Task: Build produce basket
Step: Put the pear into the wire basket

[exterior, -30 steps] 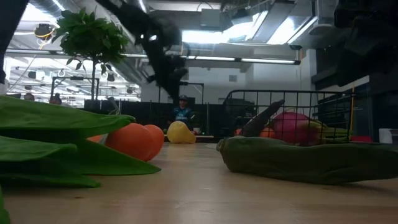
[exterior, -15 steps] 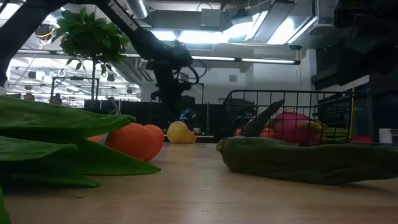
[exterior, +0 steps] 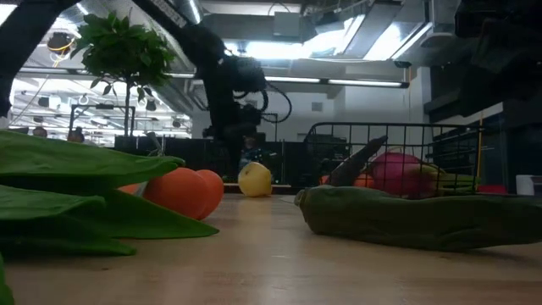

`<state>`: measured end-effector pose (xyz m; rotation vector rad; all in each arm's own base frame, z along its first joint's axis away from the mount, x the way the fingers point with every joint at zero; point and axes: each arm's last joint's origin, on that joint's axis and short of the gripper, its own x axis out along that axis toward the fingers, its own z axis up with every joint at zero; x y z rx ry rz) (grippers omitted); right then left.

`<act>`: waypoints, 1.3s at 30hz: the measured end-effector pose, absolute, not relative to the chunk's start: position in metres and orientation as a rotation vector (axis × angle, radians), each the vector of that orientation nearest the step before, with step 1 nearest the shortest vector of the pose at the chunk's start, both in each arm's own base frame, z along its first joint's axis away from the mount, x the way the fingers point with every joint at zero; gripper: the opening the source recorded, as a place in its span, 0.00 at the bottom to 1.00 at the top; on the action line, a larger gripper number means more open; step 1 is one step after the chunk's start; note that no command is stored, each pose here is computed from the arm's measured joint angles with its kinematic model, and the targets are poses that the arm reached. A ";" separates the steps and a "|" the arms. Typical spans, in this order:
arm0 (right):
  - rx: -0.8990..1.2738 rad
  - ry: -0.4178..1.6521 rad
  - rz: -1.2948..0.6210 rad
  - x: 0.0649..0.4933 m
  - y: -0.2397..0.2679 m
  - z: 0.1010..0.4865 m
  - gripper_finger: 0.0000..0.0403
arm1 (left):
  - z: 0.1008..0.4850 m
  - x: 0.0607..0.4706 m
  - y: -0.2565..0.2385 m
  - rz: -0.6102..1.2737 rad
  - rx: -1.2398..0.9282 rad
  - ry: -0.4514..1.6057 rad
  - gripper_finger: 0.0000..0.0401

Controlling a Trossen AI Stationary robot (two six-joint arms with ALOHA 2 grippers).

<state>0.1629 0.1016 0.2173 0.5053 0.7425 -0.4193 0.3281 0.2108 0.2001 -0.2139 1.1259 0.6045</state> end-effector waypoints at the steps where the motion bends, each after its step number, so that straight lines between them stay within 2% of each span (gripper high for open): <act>1: 0.505 0.742 -0.419 0.163 0.102 0.217 0.36 | 0.204 0.328 0.204 0.565 -0.218 1.136 0.00; 4: 0.501 0.746 -0.421 0.163 0.101 0.217 0.36 | 0.219 0.331 0.185 0.456 -0.205 1.111 0.00; 6: 0.500 0.746 -0.421 0.163 0.101 0.217 0.36 | 0.230 0.334 0.177 0.451 -0.158 1.068 0.00; 12: 0.500 0.746 -0.421 0.163 0.101 0.217 0.36 | 0.258 0.345 0.175 0.685 0.042 0.881 0.00; 14: 0.502 0.746 -0.422 0.163 0.101 0.217 0.36 | 0.259 0.347 0.179 0.735 0.118 0.875 0.00; 18: 0.505 0.744 -0.421 0.163 0.102 0.217 0.36 | 0.246 0.345 0.197 0.771 0.132 0.910 0.00; 23: 0.509 0.742 -0.420 0.163 0.102 0.217 0.36 | 0.215 0.341 0.222 0.773 0.026 0.967 0.00; 31: 0.512 0.739 -0.418 0.163 0.102 0.217 0.36 | 0.188 0.349 0.232 0.752 0.011 0.979 0.00; 35: 0.512 0.740 -0.418 0.163 0.102 0.217 0.36 | 0.180 0.347 0.227 0.662 -0.037 1.047 0.00; 39: 0.512 0.740 -0.417 0.163 0.102 0.217 0.36 | 0.173 0.341 0.209 0.536 -0.098 1.198 0.00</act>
